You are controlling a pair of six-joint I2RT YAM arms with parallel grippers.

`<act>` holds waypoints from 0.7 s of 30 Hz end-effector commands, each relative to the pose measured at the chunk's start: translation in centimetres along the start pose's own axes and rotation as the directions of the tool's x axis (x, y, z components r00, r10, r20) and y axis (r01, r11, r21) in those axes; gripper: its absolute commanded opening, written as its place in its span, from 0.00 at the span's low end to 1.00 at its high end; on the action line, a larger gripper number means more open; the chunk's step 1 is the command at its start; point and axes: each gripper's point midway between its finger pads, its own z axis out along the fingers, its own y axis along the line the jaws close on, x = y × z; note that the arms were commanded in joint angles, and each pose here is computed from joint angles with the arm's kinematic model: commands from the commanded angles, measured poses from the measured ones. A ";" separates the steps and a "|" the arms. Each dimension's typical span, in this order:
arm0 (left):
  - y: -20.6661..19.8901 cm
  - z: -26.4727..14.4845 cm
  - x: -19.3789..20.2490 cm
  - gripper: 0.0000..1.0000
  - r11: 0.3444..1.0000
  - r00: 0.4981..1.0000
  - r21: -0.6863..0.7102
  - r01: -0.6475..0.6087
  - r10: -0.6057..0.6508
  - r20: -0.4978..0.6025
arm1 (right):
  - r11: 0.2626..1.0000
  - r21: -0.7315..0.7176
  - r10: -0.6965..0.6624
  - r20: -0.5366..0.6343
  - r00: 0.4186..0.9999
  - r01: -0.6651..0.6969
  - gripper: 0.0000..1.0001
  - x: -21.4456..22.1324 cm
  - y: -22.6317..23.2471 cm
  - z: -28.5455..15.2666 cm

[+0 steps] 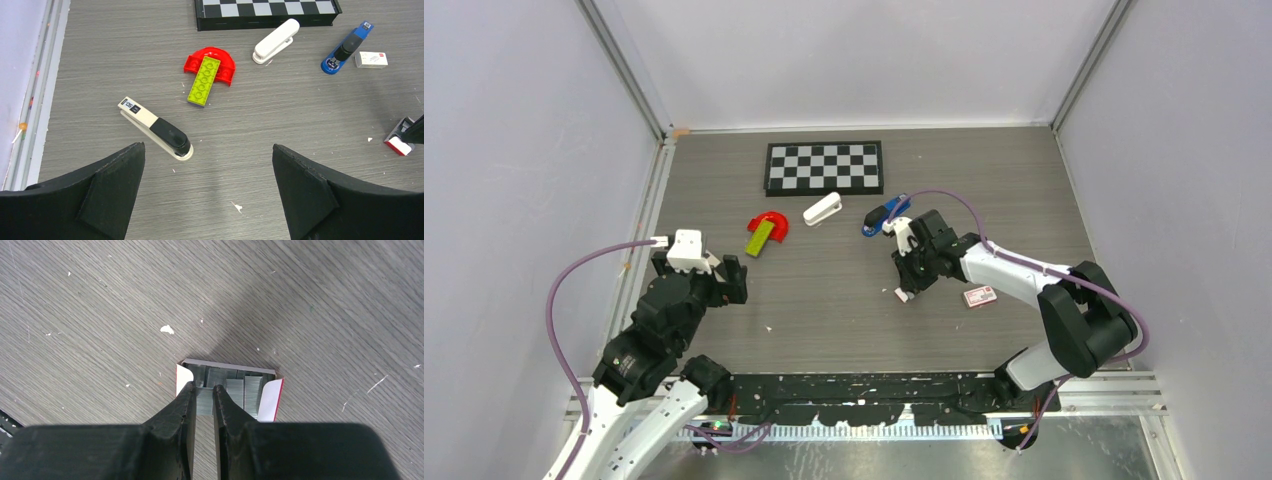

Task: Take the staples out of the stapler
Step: Place the staple in the staple box.

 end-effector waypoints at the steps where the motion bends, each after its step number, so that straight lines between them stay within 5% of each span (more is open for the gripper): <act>1: -0.3 0.3 -0.7 1.00 1.000 1.000 0.011 0.010 -0.010 0.029 | 1.000 0.001 -0.027 0.033 0.999 0.027 0.16 -1.6 0.1 -0.2; 21: -0.4 0.4 -0.7 1.00 1.000 1.000 0.014 0.012 -0.012 0.027 | 0.998 -0.010 -0.054 0.098 0.994 0.055 0.35 -3.3 0.6 -1.7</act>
